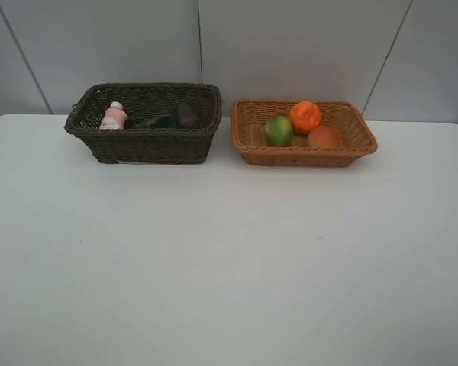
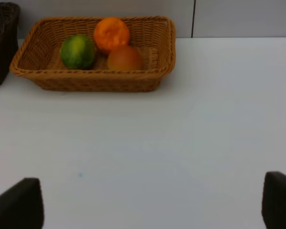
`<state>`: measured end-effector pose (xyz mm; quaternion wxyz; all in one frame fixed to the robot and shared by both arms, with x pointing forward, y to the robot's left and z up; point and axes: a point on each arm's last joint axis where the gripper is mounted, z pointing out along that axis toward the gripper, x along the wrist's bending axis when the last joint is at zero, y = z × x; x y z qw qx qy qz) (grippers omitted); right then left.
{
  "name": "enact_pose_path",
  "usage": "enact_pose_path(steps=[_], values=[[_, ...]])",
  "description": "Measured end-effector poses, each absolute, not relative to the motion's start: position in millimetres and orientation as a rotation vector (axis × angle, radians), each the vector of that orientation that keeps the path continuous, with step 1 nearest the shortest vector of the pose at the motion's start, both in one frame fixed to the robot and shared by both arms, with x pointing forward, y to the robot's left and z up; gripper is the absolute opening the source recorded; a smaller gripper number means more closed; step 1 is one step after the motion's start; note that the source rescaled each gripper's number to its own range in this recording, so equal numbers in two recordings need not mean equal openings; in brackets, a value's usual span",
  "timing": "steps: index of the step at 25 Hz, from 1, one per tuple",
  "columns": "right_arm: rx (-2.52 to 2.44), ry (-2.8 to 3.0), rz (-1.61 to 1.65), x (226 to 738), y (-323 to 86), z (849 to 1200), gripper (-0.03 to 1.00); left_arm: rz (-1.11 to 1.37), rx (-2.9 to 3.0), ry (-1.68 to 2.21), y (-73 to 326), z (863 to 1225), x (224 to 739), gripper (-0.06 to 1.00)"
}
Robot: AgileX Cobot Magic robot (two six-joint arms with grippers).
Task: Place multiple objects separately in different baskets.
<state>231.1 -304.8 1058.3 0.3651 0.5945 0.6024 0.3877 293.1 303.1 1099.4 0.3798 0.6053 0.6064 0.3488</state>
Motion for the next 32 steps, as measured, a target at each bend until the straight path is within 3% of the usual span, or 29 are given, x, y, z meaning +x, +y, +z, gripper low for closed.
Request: enact_pose_path(steps=[5,13,32], values=[[1.529,1.549,0.997,231.1,-304.8,1058.3,0.97,0.881,1.505,1.521,307.3,1071.8,262.2,1.0],[1.529,1.549,0.997,231.1,-304.8,1058.3,0.97,0.831,1.503,1.464,306.3,1062.7,236.5,1.0],[1.529,1.549,0.997,231.1,-304.8,1058.3,0.97,0.81,1.629,1.363,300.3,1054.9,232.4,1.0]])
